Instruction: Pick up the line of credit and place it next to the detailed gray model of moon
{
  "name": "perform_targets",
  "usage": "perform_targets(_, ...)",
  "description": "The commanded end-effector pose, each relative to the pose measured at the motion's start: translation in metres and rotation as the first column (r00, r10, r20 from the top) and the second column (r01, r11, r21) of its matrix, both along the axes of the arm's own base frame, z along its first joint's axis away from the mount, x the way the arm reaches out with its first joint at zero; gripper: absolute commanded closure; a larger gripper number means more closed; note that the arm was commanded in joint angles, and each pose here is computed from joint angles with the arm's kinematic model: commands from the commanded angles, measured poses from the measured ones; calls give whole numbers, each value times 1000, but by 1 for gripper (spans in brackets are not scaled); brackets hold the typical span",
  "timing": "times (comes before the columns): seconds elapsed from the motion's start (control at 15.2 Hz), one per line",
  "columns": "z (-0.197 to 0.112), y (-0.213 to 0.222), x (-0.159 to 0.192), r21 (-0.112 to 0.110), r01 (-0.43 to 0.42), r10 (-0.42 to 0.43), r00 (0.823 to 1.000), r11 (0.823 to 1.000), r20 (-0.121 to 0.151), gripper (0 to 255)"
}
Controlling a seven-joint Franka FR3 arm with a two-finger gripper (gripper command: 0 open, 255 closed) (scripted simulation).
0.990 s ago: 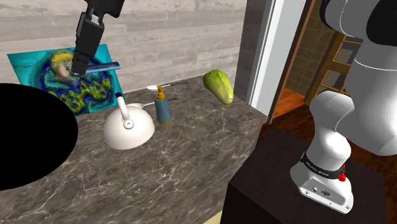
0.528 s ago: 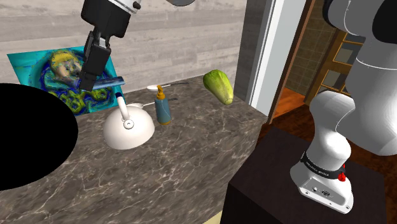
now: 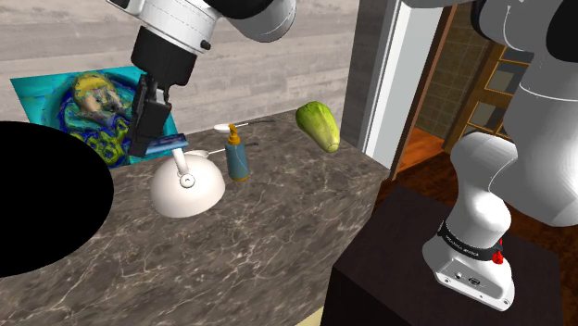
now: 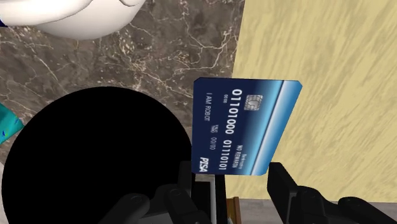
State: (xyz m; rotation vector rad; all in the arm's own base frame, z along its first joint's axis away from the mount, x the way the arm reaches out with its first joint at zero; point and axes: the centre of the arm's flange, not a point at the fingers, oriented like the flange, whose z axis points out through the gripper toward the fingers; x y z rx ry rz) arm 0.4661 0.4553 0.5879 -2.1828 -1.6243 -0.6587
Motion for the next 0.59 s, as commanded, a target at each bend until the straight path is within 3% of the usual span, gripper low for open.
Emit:
perform_targets(0.0, -11, 0, -1, 0, 0, 0, 1000, 1000, 0, 255)
perform_targets(0.53, -53, 0, -1, 0, 0, 0, 1000, 1000, 0, 255)
